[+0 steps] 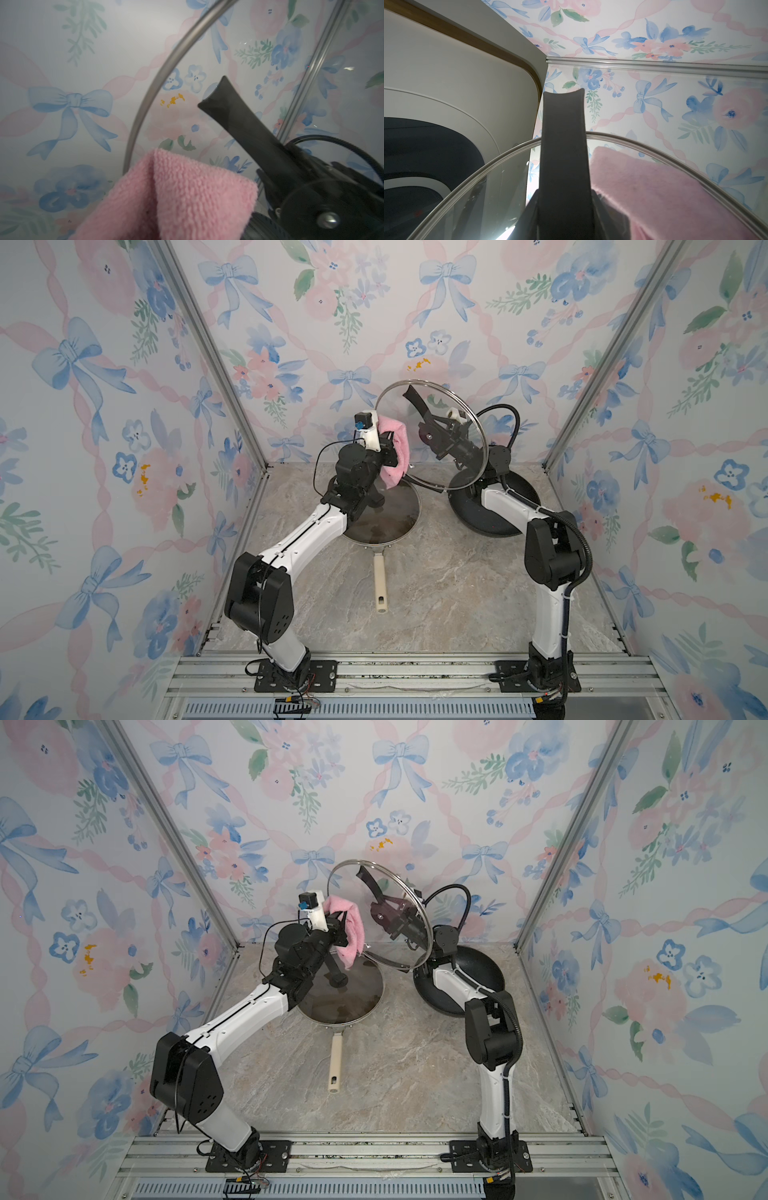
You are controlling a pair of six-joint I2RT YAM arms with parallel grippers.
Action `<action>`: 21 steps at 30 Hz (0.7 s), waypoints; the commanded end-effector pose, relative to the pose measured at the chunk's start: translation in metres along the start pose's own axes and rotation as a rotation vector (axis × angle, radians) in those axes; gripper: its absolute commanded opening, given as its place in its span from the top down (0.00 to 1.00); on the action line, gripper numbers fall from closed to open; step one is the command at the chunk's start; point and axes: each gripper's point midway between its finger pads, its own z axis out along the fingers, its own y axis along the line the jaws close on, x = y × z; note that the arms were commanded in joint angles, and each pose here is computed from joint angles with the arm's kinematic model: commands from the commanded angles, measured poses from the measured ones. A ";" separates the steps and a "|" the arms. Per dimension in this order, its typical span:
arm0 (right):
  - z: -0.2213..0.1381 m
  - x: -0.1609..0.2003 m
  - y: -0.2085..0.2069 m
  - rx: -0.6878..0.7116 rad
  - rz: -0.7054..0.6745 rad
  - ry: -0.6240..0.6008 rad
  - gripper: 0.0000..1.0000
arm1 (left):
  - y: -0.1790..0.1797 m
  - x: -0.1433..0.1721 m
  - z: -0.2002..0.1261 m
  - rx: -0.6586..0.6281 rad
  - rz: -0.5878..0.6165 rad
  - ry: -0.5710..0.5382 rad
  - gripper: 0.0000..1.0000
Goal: Wipe the pot lid with a cloth
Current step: Wipe the pot lid.
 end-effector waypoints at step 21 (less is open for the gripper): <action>0.017 0.042 0.089 -0.196 -0.118 0.093 0.99 | -0.060 -0.083 0.020 0.084 -0.007 -0.207 1.00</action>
